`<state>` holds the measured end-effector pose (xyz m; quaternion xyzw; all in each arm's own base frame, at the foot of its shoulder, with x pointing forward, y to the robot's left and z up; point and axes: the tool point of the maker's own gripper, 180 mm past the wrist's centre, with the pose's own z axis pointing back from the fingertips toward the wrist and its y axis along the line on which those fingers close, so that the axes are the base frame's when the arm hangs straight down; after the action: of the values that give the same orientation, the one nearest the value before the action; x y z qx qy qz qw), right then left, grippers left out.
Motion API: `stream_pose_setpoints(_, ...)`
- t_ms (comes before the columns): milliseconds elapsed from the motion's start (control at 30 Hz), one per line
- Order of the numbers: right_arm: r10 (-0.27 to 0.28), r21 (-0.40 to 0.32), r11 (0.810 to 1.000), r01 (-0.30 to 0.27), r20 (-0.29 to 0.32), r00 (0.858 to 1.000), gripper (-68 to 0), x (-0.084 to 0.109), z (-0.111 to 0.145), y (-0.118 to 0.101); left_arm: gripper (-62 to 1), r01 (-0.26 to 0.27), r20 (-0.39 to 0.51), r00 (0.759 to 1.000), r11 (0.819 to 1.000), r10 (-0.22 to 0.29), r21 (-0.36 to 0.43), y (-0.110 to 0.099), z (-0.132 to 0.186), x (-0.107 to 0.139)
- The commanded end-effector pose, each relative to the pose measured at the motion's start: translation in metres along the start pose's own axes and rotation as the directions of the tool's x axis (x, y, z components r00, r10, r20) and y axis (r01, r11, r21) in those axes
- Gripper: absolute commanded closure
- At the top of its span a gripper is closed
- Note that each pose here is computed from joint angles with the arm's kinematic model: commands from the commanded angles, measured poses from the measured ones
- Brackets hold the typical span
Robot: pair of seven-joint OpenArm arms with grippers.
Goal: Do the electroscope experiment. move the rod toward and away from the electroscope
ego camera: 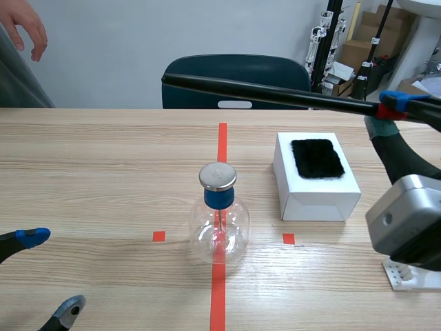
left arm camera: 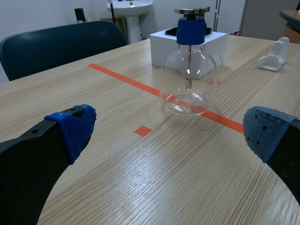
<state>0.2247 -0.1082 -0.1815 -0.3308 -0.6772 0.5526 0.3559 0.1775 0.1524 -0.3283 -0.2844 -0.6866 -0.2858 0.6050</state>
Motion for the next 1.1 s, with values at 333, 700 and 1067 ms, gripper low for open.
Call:
stream_pose_setpoints(333, 0.011, -0.034, 0.999, -0.010, 0.007, 1.000, -0.2, -0.0006, -0.0037, -0.0095, -62.3, 0.013, 0.064, 0.998, 1.000, -0.014, 0.007, 0.0040, -0.0011, 0.0136)
stream_pose_setpoints(700, 0.012, -0.034, 0.999, -0.011, 0.007, 1.000, -0.2, -0.0007, -0.0037, -0.0096, -62.3, 0.013, 0.064, 0.998, 1.000, -0.014, 0.007, 0.0040, -0.0011, 0.0136)
stream_pose_setpoints(1067, 0.011, -0.033, 0.999, -0.011, -0.006, 1.000, -0.2, -0.0030, -0.0037, -0.0096, -62.3, 0.013, 0.064, 0.998, 1.000, -0.014, 0.007, 0.0040, -0.0011, 0.0136)
